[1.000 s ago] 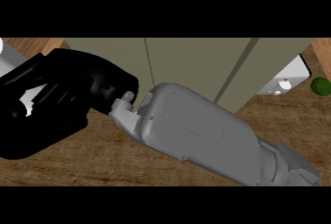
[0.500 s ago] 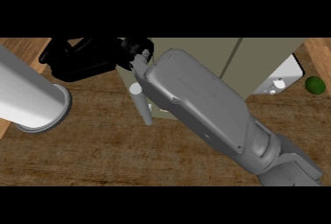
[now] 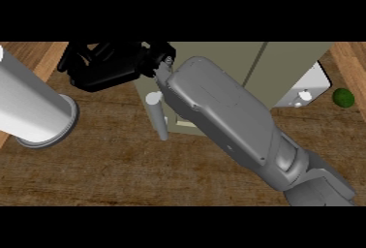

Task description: Pick up the wine, place it into the cabinet and close the cabinet

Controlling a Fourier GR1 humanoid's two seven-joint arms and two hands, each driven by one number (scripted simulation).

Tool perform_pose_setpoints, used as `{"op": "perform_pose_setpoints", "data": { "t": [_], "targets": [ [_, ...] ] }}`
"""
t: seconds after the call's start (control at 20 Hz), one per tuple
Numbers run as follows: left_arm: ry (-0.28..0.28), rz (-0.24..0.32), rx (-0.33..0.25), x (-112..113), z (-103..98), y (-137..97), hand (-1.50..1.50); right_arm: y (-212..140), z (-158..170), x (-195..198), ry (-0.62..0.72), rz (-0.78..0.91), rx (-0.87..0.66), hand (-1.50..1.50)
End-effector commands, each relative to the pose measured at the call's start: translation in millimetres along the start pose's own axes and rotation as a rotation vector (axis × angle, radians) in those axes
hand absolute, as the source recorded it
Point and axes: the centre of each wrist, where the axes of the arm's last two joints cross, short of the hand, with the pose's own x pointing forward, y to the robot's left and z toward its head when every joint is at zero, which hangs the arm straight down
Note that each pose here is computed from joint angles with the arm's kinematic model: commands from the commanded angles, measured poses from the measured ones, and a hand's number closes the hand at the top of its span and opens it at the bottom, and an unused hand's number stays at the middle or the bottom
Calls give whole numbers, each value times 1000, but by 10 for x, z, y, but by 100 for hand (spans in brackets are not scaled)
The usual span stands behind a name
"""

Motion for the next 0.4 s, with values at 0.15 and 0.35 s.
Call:
{"op": "perform_pose_setpoints", "data": {
  "t": [0.15,0.35],
  "targets": [
    [18,42,-27,-26,-70,-74,-150,-887,464,-103,5,-36,-338,150],
    [38,77,-55,-30,-122,-226,-150,-871,455,-133,11,-29,-303,150]
  ]
}}
